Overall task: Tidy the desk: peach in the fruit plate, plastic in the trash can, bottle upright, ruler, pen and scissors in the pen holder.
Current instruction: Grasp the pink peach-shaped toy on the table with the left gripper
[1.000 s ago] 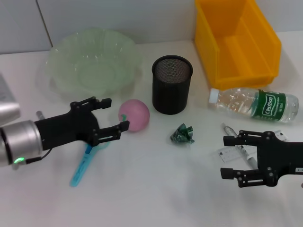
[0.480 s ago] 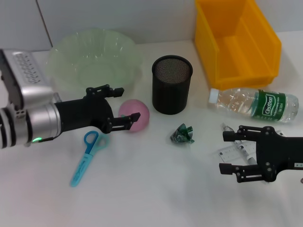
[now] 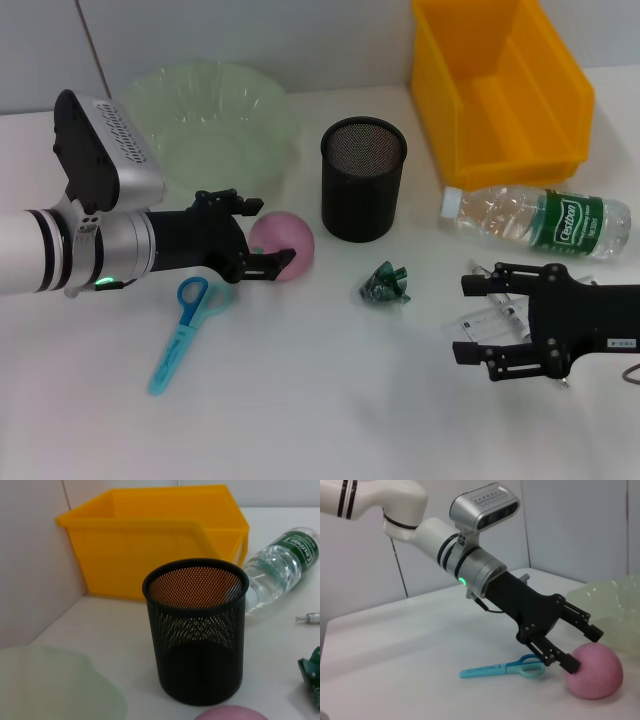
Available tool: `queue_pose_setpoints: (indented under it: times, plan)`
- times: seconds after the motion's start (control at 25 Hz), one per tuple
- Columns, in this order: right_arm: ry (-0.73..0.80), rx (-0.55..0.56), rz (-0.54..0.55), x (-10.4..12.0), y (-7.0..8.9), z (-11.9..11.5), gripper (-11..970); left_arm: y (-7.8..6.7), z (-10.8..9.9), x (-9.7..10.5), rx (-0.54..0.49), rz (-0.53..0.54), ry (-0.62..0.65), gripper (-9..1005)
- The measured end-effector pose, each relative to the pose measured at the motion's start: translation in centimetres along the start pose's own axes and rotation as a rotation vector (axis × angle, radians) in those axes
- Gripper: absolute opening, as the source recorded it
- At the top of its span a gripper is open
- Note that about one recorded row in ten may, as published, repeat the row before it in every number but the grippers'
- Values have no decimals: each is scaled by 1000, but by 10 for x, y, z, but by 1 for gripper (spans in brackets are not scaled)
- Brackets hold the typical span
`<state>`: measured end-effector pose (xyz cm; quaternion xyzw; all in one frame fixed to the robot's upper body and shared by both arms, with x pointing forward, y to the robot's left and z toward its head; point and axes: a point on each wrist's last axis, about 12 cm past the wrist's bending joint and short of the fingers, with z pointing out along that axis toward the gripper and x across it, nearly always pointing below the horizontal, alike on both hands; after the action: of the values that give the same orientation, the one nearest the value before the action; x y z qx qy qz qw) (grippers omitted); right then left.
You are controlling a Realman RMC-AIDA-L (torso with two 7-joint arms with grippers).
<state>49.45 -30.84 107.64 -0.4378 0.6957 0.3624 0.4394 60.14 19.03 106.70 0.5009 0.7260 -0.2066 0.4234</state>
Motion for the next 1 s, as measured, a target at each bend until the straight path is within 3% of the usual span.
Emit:
queue_pose_setpoints:
  times: [0.72,1.0]
  plan:
    - [6,-30,-20,-8,-4,10,834,-9,6,2,56,-11,65,759]
    - [5,-33,-20,-8,-4,11,833,-7,5,0,49,-22,52,522]
